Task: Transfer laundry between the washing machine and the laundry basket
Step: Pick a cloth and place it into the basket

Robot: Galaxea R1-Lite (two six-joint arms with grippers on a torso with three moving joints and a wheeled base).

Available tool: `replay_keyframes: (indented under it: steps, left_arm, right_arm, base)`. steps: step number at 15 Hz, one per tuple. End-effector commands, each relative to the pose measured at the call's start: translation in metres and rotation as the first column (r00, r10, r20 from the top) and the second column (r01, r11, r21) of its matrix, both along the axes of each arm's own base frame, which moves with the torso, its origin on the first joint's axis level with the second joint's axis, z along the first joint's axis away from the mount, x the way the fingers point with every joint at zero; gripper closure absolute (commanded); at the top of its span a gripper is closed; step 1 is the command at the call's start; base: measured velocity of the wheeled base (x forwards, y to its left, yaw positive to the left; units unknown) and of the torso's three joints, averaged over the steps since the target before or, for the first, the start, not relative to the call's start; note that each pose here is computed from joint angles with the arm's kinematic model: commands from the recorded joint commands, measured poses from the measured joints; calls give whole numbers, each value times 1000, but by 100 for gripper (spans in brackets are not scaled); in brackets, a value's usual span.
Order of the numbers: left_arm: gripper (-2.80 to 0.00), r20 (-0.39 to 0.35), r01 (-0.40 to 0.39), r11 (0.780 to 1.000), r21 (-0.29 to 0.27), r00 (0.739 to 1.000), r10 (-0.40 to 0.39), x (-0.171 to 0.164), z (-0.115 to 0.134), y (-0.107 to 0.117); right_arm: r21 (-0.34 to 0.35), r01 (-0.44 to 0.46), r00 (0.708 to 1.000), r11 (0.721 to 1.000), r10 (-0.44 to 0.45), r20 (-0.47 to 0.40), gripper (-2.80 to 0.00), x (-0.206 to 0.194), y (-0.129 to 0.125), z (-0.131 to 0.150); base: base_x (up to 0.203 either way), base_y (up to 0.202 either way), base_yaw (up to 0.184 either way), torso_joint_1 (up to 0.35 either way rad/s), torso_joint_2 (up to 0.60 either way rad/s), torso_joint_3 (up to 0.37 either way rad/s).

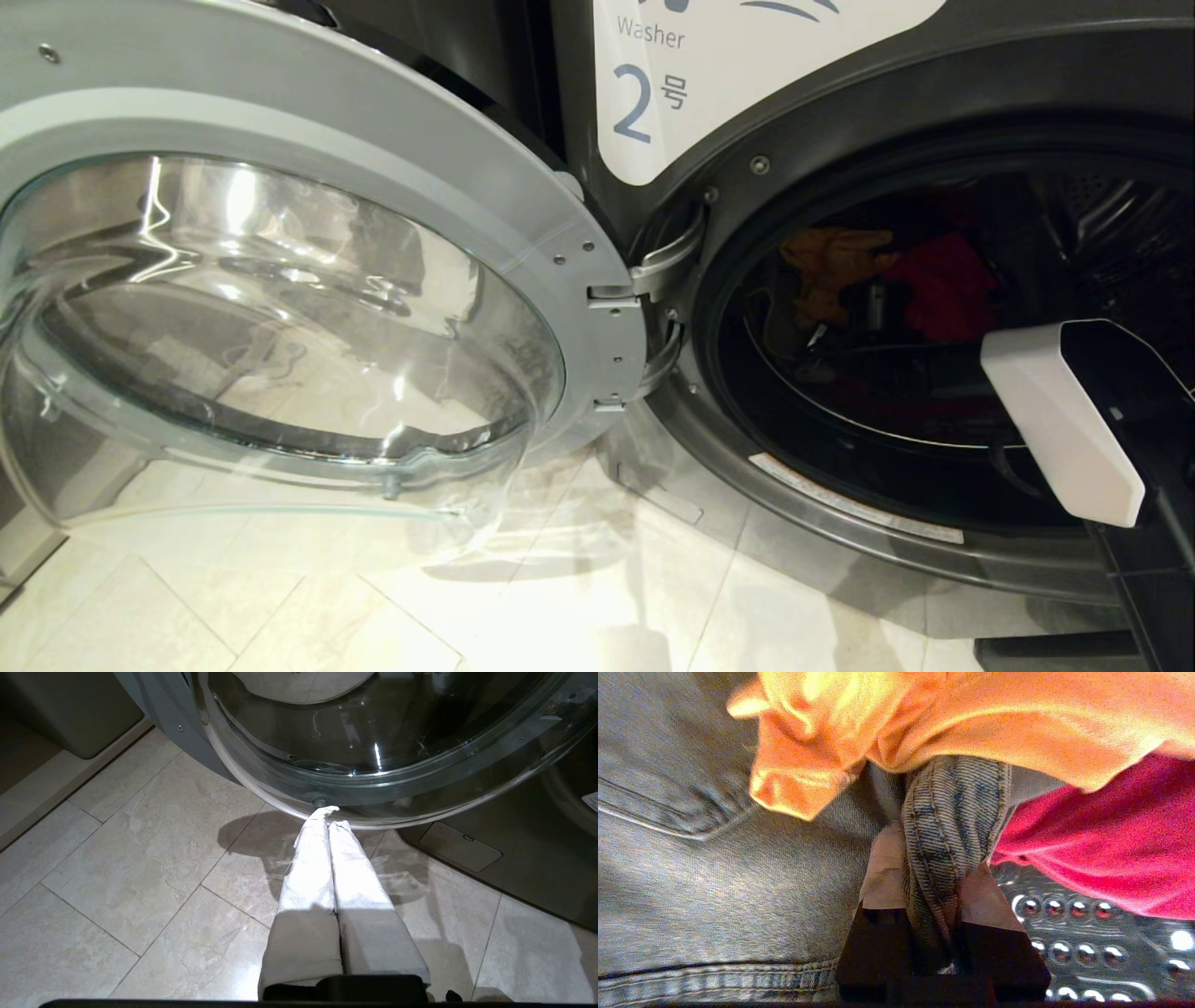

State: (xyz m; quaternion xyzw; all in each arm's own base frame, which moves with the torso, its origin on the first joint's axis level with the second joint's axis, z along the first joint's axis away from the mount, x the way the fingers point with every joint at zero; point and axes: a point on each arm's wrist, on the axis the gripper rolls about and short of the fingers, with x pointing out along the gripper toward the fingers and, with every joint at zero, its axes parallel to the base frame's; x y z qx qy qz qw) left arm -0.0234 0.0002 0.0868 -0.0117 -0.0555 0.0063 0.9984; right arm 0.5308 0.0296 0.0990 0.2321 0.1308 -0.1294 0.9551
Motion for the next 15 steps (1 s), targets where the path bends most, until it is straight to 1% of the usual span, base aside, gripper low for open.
replay_keyframes:
  steps: [1,3,8,11,13,15]
  left_arm:
    - [0,-40,-1,1000,-1,999,1,3,-11,0]
    - [0,-40,-1,1000,0,999,1,3,-11,0]
    - [0,-40,-2,1000,0,999,1,3,-11,0]
    - [0,-40,-1,1000,0,999,1,3,-11,0]
    - [0,-40,0,1000,0,999,0,3,-11,0]
    - [0,-40,-1,1000,0,999,1,3,-11,0]
  right_arm:
    - [1,4,999,1000,-4,40,0,-7,0,24]
    - [-13,1,999,1000,0,52,0,-14,0,39]
    - [-67,24,999,997,-22,27,0,-38,-1,57]
    - [-71,11,1000,997,-11,0,0,-58,1,66]
    - [-68,-2,1000,998,2,7,0,-72,6,78]
    - [-66,-26,999,998,27,20,0,-85,16,88]
  base:
    - [0,0,0,0,0,0]
    - [0,0,0,0,0,0]
    - [0,0,0,0,0,0]
    - [0,0,0,0,0,0]
    - [0,0,0,0,0,0]
    - [0,0,0,0,0,0]
